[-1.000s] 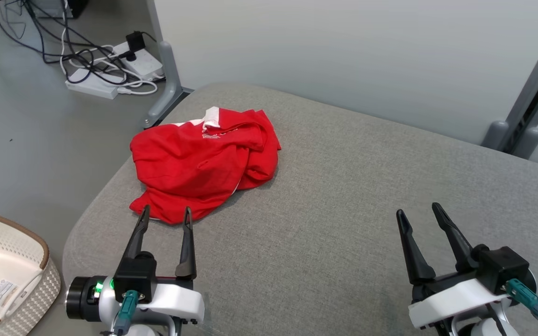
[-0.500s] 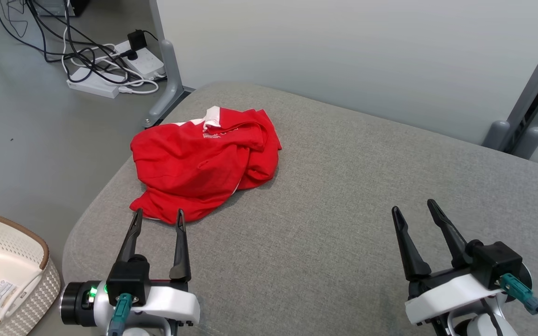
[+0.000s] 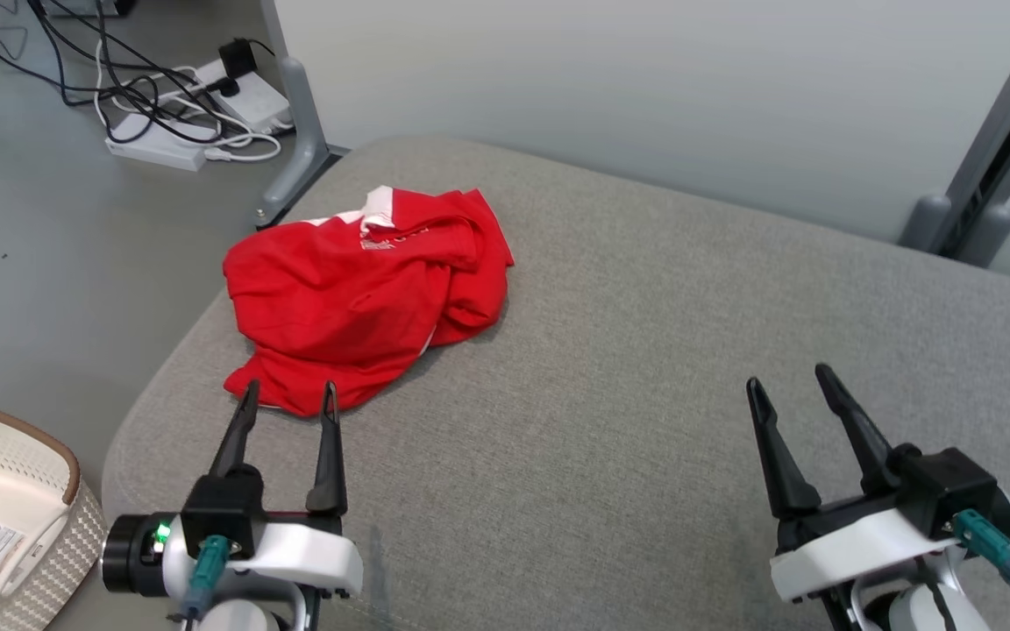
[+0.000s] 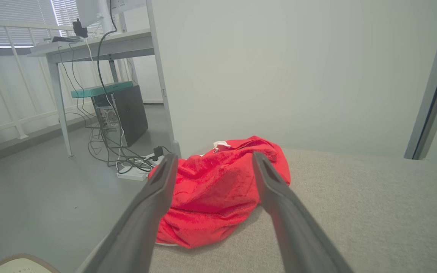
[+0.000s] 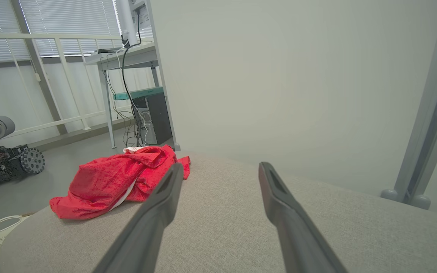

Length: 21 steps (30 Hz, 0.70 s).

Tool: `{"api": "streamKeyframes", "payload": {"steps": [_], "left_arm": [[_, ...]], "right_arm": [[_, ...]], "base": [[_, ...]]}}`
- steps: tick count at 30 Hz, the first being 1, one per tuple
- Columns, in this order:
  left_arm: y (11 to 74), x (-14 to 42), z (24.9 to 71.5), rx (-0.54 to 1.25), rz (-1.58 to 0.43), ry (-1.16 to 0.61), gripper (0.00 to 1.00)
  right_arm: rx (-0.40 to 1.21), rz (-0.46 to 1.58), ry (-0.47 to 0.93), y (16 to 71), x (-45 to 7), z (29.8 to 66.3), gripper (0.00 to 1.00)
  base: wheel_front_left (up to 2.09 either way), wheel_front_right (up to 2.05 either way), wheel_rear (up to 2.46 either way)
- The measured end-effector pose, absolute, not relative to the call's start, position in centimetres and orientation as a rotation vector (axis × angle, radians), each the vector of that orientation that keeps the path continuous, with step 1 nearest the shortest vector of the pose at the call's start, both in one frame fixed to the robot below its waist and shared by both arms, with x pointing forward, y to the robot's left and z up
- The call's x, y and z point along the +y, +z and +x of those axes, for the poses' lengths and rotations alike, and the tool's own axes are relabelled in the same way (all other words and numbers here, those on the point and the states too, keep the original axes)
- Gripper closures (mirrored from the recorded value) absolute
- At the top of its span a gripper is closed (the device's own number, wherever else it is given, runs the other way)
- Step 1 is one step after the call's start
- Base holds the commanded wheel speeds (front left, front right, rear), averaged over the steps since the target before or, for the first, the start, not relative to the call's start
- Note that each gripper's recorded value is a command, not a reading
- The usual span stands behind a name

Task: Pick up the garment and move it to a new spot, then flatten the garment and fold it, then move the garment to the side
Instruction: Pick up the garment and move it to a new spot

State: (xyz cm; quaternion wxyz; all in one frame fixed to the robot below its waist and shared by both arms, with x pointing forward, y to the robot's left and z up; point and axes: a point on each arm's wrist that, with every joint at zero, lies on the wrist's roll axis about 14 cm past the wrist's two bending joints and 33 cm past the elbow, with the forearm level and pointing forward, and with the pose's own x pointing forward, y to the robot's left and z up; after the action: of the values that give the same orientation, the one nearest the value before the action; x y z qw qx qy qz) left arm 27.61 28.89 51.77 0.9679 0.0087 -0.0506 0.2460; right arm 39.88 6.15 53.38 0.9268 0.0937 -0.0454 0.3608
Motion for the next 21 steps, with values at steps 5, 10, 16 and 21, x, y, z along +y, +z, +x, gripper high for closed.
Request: {"api": "streamKeyframes", "payload": {"steps": [5,10,16,21], "left_arm": [[51.9,29.5,29.9,-0.091,0.021,0.457,0.00],[51.7,30.1,34.0,-0.061,0.035,0.387,0.00],[50.0,31.9,39.3,0.087,0.005,0.321,0.00],[46.9,32.7,42.6,0.278,0.011,0.258,0.00]], "right_arm": [[-0.101,0.182,0.720,53.5,5.8,41.6,0.00],[-0.092,0.166,0.697,52.9,5.3,43.8,0.00],[-0.063,0.160,0.675,51.3,4.8,45.8,0.00],[-0.033,0.159,0.649,49.5,4.0,47.1,0.00]], "base": [[0.00,0.00,0.00],[0.00,0.00,0.00],[0.00,0.00,0.00],[0.00,0.00,0.00]]}}
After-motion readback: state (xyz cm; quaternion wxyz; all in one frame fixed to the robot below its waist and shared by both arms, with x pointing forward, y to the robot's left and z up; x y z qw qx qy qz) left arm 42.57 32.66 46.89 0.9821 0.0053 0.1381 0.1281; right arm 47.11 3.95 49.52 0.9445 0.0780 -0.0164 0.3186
